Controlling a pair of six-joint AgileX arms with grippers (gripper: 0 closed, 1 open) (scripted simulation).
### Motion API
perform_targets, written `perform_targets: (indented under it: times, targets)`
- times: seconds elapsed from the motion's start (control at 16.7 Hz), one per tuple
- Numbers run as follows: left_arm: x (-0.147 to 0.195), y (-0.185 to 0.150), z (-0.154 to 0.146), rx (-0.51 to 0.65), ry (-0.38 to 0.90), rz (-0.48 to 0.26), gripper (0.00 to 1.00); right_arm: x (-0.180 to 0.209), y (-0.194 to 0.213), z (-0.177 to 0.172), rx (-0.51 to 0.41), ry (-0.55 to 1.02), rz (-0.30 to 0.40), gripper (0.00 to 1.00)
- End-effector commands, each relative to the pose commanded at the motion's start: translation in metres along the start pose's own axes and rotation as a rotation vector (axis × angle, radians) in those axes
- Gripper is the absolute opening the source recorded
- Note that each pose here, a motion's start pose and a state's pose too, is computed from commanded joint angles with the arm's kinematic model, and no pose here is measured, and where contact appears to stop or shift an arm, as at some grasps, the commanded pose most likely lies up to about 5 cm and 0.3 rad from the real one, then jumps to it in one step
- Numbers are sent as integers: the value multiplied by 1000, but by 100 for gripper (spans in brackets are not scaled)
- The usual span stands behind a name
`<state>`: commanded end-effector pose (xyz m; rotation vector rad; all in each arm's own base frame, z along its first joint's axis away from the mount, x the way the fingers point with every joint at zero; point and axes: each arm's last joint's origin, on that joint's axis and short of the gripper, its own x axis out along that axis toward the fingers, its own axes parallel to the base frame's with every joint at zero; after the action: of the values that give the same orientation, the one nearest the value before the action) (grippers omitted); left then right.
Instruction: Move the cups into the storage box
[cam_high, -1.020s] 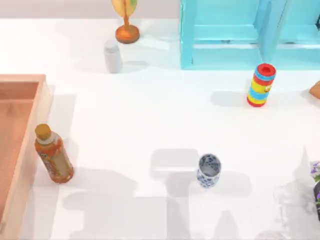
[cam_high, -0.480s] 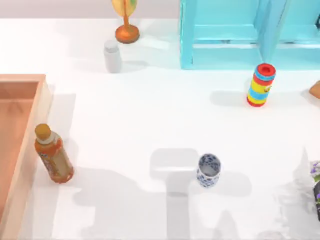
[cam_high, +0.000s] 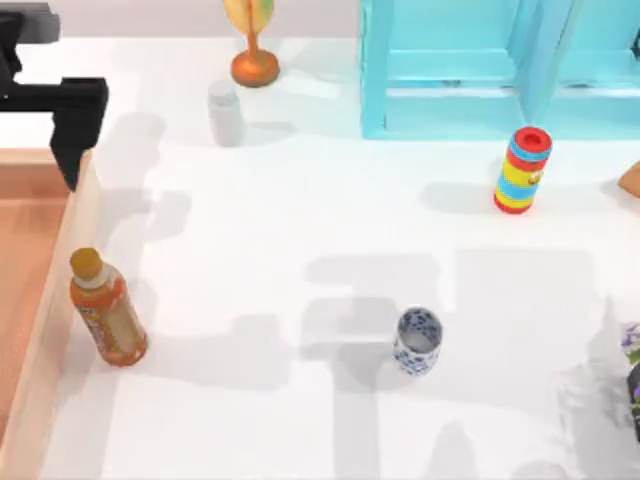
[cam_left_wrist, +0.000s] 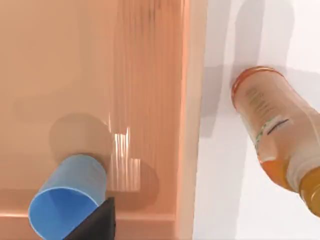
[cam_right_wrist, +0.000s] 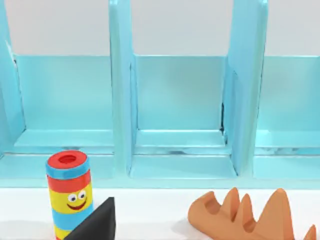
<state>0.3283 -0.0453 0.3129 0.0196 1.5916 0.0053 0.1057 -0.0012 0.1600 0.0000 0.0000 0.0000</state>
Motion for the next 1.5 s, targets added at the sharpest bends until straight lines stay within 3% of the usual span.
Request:
perform_targets:
  times: [0.18,0.3,0.54,0.72,0.84,1.26,1.5]
  targets:
    - [12,-86,25,2,5,3,100,0,0,0,0,0,0,100]
    - [24,-149,26,4,3,4,100,0,0,0,0,0,0,100]
    - [50,-263,-5,8,-10,-2,100,0,0,0,0,0,0,100]
    - [65,-317,-36,11,-18,-11,100,0,0,0,0,0,0,100]
    - [70,-332,-46,11,-20,-15,100,0,0,0,0,0,0,100]
    - [73,-333,-46,10,-21,-17,100,0,0,0,0,0,0,100]
    - [108,-337,-43,11,-22,-18,100,0,0,0,0,0,0,100]
